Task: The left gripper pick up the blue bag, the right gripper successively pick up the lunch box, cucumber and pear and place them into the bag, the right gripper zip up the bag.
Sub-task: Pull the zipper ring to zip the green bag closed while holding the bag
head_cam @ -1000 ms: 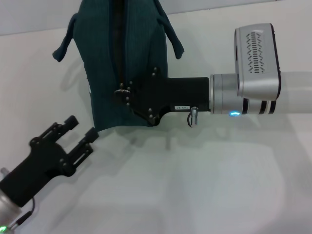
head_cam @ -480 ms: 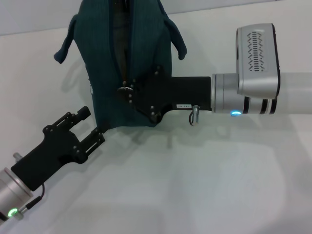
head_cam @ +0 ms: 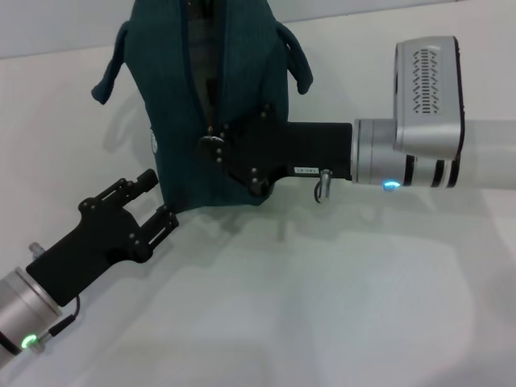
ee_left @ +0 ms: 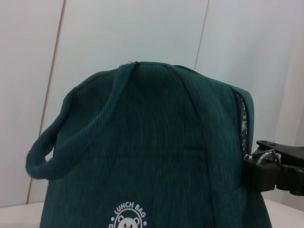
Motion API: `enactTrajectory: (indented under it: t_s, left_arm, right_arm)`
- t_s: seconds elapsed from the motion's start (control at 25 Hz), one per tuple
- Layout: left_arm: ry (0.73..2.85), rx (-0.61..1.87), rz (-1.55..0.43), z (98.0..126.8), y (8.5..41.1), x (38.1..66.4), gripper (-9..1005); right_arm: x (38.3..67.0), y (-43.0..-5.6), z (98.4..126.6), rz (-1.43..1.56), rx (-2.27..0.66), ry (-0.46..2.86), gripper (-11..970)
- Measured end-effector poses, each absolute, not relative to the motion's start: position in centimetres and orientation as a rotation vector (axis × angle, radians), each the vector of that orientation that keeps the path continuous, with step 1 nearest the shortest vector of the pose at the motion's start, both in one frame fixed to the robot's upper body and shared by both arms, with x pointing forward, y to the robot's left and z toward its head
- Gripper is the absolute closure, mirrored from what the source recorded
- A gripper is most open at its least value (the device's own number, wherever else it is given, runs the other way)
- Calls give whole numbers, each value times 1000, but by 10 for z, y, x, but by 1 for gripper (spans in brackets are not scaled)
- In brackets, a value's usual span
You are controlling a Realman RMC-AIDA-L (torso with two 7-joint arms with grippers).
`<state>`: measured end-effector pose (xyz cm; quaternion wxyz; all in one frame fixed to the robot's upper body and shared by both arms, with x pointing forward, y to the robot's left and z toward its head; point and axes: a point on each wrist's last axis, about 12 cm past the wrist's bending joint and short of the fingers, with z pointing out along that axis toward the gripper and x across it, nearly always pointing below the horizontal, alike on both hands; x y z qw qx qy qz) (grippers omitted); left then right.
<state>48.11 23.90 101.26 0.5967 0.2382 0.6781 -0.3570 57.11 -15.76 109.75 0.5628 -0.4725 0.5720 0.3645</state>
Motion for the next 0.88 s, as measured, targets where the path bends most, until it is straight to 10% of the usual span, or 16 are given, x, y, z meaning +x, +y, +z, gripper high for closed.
enactTrajectory:
  t_s: [0.88]
  left_arm:
    - [1562,608,-718,1009,236,486,942]
  right_arm:
    - [561,-175,1087,896,-1005,1414,929]
